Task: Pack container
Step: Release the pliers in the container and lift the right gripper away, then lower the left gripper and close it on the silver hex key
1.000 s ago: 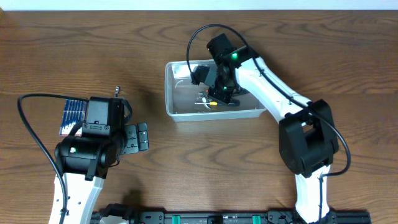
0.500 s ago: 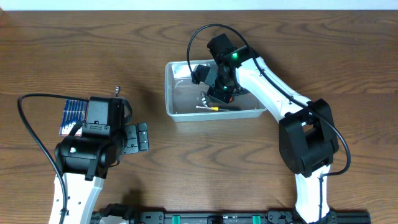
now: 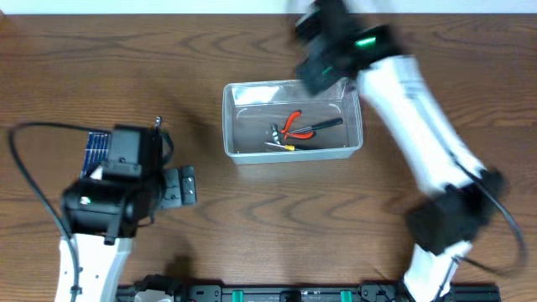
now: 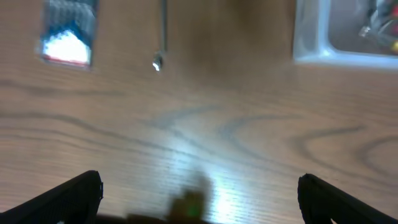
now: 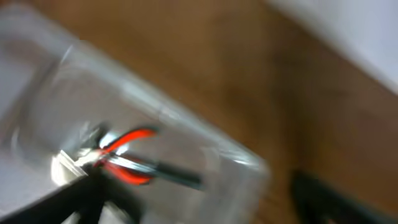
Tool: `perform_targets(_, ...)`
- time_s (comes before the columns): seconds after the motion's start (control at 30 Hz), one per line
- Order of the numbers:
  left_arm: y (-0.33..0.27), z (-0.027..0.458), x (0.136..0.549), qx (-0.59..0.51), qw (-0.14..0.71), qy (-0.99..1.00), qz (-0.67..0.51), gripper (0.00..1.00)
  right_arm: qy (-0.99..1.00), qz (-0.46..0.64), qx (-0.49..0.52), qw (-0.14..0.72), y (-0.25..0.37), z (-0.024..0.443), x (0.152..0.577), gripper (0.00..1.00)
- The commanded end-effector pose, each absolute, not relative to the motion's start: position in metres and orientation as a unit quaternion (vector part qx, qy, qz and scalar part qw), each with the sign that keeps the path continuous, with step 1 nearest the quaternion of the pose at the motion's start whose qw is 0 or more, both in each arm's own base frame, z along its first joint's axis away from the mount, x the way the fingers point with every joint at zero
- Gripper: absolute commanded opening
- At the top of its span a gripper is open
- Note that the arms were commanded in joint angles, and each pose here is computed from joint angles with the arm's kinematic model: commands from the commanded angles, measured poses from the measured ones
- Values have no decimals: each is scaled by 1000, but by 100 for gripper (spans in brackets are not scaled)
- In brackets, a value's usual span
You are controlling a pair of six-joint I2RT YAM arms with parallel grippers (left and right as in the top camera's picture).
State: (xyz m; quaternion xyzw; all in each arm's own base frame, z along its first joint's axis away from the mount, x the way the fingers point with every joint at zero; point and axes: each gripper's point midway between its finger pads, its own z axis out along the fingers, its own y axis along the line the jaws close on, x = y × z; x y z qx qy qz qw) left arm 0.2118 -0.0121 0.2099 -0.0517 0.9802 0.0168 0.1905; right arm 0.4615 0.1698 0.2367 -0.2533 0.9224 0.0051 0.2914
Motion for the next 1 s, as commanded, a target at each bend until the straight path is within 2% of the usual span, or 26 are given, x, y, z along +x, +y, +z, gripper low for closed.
perform_targets(0.0,-2,251,232,-66,219,972,49,98,934,21,-26,357,77,313,456,99)
perform_targets(0.17,10,263,277,-49,202,975,73,98,940,61,106,318,-17,317,426,99)
perform_targets(0.33,40,226,314,-65,152,980,107,98,946,46,175,270,-74,301,399,99)
perform_targets(0.47,57,193,336,-72,122,984,111,98,948,34,184,257,-89,297,389,99)
perform_targets(0.6,53,161,357,-44,103,992,65,98,950,32,192,246,-93,294,383,99)
perform_targets(0.97,69,90,368,-6,21,999,41,99,953,23,185,239,-95,292,380,99)
